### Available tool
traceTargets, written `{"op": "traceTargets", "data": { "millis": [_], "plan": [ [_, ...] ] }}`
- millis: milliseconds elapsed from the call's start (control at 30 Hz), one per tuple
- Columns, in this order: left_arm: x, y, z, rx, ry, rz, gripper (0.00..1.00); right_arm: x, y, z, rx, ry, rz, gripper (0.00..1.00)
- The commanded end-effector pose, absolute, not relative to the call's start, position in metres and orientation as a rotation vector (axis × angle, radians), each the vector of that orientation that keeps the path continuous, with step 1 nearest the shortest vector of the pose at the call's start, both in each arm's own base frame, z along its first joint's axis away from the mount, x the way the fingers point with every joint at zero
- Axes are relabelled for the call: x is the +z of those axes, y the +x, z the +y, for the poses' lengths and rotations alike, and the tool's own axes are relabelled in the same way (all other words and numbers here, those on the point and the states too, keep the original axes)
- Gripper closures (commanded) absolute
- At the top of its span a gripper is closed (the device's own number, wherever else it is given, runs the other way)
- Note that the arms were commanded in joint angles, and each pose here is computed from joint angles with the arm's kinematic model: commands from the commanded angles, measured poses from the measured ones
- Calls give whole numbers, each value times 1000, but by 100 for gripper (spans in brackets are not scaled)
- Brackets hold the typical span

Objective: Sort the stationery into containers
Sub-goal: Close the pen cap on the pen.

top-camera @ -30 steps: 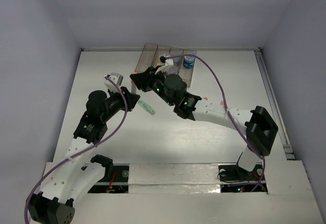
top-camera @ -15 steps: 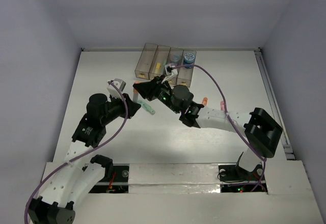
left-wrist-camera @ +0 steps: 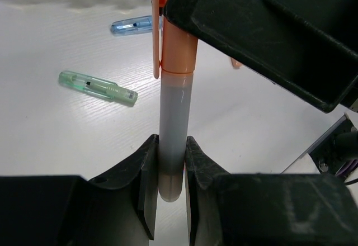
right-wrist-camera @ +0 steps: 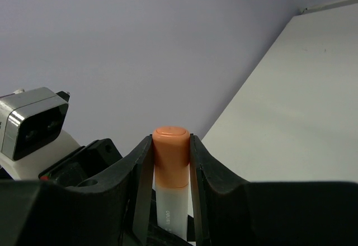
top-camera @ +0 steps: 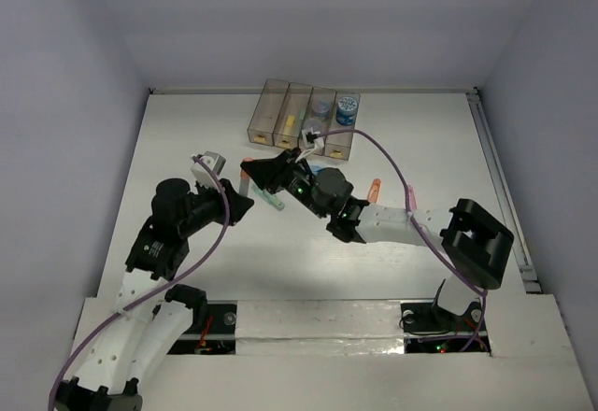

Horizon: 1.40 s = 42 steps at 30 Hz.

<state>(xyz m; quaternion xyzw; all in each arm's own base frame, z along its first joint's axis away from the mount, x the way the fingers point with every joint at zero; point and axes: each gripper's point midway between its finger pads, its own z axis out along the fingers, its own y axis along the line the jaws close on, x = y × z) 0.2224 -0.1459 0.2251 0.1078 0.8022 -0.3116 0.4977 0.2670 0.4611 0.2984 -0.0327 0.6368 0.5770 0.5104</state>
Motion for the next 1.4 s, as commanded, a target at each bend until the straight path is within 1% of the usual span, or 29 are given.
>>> {"op": "traceTargets", "data": {
  "millis": [0,133,200,367,500,833,933,1000,1067,1100,1133,1200,1233,1267,1300,1333,1367],
  "plan": [
    [347,263,-110,-597,105,1458,100,178,169,491,1416,-391,1927,100],
    [350,260,-105,-590,89,1442,100,166,157,489,1403,-398,1964,100],
    [352,260,-103,-583,82,1438,100,161,144,493,1406,-428,1990,100],
    [352,261,-98,-567,59,1438,100,163,125,503,1414,-479,2003,100],
    [352,263,-92,-544,31,1441,100,154,108,512,1414,-534,2037,100],
    [355,268,-72,-476,-40,1435,100,144,87,508,1416,-557,2077,100],
    [353,266,-74,-499,-37,1431,100,146,91,505,1399,-534,2078,100],
    [353,263,-84,-550,7,1426,100,155,111,501,1339,-472,2050,100],
    [347,263,-92,-582,39,1444,100,165,126,500,1331,-434,2017,100],
    [344,262,-98,-611,72,1455,100,175,141,497,1326,-393,1991,100],
    [341,262,-102,-624,86,1464,90,181,152,495,1318,-365,1974,100],
    [335,261,-111,-671,119,1488,77,198,173,493,1311,-296,1929,100],
    [334,262,-114,-689,132,1494,71,207,192,488,1292,-249,1902,100],
    [332,264,-117,-706,139,1502,63,214,208,485,1266,-204,1879,100],
    [331,262,-122,-732,162,1508,59,222,220,483,1255,-175,1854,100],
    [330,262,-124,-751,165,1513,55,236,245,482,1240,-128,1812,100],
    [328,264,-127,-764,172,1523,50,243,259,481,1232,-106,1792,100]
  ]
}}
